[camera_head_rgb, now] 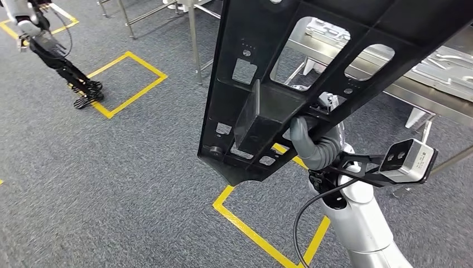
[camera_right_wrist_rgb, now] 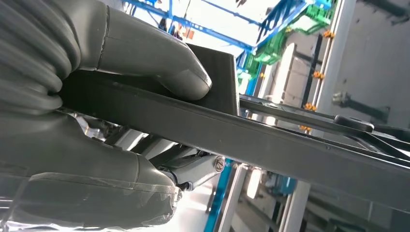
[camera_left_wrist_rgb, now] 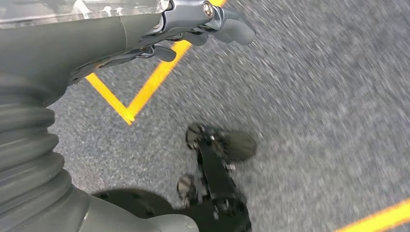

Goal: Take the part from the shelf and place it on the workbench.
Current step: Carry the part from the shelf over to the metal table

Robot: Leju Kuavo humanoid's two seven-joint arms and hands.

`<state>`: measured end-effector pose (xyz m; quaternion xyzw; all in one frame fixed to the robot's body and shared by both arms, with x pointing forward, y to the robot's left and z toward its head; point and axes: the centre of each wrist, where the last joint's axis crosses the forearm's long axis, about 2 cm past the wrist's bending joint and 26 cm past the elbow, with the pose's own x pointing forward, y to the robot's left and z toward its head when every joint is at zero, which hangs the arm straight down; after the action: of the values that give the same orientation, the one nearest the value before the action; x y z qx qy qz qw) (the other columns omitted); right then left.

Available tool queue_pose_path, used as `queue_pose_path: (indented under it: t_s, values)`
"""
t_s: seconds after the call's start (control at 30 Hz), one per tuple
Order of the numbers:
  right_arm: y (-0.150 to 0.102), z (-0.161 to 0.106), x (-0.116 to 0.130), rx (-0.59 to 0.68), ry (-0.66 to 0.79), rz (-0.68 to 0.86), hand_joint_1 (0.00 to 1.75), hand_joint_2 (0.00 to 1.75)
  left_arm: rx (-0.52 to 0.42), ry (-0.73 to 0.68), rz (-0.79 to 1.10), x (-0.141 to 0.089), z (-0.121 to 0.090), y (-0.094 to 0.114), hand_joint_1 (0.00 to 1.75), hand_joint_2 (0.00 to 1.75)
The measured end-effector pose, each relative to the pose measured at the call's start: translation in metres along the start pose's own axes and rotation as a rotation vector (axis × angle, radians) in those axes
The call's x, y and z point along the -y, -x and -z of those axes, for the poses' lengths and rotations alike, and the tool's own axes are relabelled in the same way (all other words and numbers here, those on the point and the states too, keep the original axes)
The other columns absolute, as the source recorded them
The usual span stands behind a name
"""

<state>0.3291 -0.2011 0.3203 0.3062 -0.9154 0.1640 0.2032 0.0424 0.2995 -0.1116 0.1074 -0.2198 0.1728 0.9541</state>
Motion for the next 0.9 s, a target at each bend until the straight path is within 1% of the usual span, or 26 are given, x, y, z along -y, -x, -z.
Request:
queue_pose_path:
  t_s: [0.27,0.4,0.8,0.9]
  values:
    - [0.0018,0.0049,-0.0044,0.018,0.004,0.007,1.75,1.75,0.008,0.007,0.007,0.0021,0.0008,-0.0030,0.00,1.75]
    - [0.0035,0.0062,-0.0061,0.020,0.009,0.021,1.75,1.75,0.005,0.005,0.013,0.0010,0.0003,-0.0012,0.00,1.75]
    - [0.0066,0.0070,-0.0043,0.014,0.023,0.031,1.75,1.75,0.019,0.017,0.050,0.0016,0.0007,-0.0025,0.00,1.75]
    - [0.0068,0.0063,-0.0043,0.012,0.032,0.027,1.75,1.75,0.010,0.019,0.054,0.0007,0.0001,-0.0007,0.00,1.75]
